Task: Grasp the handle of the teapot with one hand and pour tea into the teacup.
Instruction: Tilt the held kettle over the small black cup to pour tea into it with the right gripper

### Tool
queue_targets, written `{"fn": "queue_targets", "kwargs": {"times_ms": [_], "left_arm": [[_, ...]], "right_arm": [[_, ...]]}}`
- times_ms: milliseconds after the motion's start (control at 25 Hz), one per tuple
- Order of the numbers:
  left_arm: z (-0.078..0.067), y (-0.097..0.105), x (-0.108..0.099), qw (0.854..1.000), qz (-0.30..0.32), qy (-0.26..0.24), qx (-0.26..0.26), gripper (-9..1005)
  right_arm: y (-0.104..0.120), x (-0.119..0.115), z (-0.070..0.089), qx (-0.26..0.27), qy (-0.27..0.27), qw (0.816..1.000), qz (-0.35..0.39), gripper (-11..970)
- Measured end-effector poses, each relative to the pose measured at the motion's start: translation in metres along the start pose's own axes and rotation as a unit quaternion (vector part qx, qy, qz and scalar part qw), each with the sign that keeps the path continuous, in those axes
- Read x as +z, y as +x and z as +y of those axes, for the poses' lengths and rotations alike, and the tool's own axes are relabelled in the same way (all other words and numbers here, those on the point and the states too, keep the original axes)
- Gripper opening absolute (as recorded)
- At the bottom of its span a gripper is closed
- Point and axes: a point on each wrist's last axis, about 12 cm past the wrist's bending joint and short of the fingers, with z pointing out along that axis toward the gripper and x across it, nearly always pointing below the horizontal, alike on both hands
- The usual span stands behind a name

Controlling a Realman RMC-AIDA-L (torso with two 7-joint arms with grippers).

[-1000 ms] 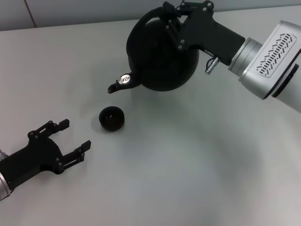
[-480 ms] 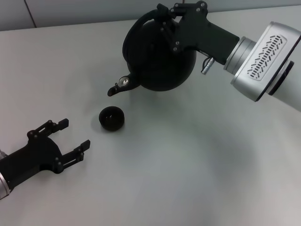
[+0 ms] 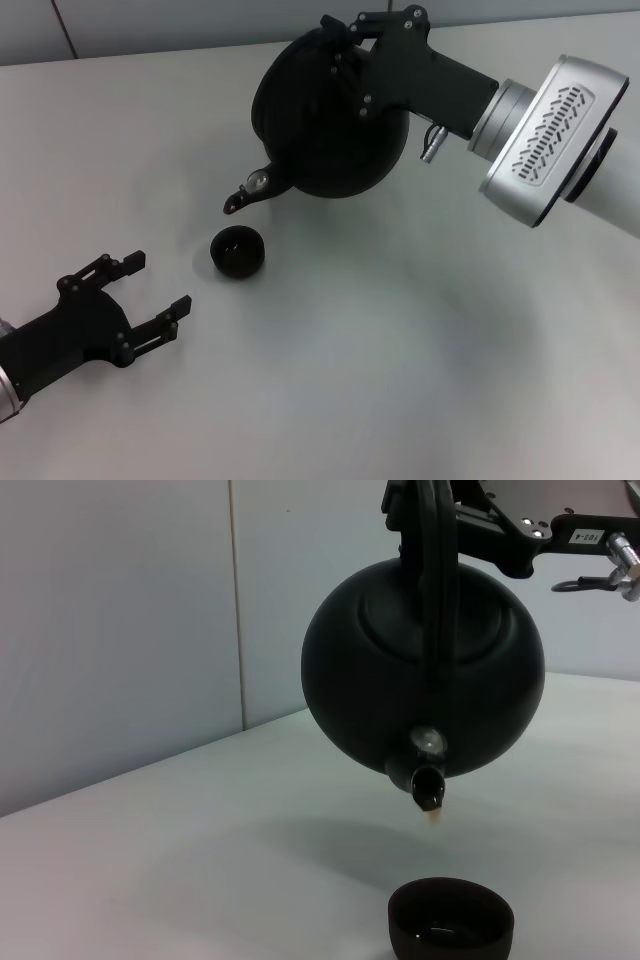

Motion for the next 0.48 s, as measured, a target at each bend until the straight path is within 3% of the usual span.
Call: {"fn": "queue_targets", "kwargs": {"times_ms": [480], "left_arm": [[0.0000,-0.0013,0.0019,1.000,0.000,0.004,-0.003,799]], "right_arm": [[0.0019,-0.0035,0.0025,-0.017,0.001,1.000,0.005,95]]}}
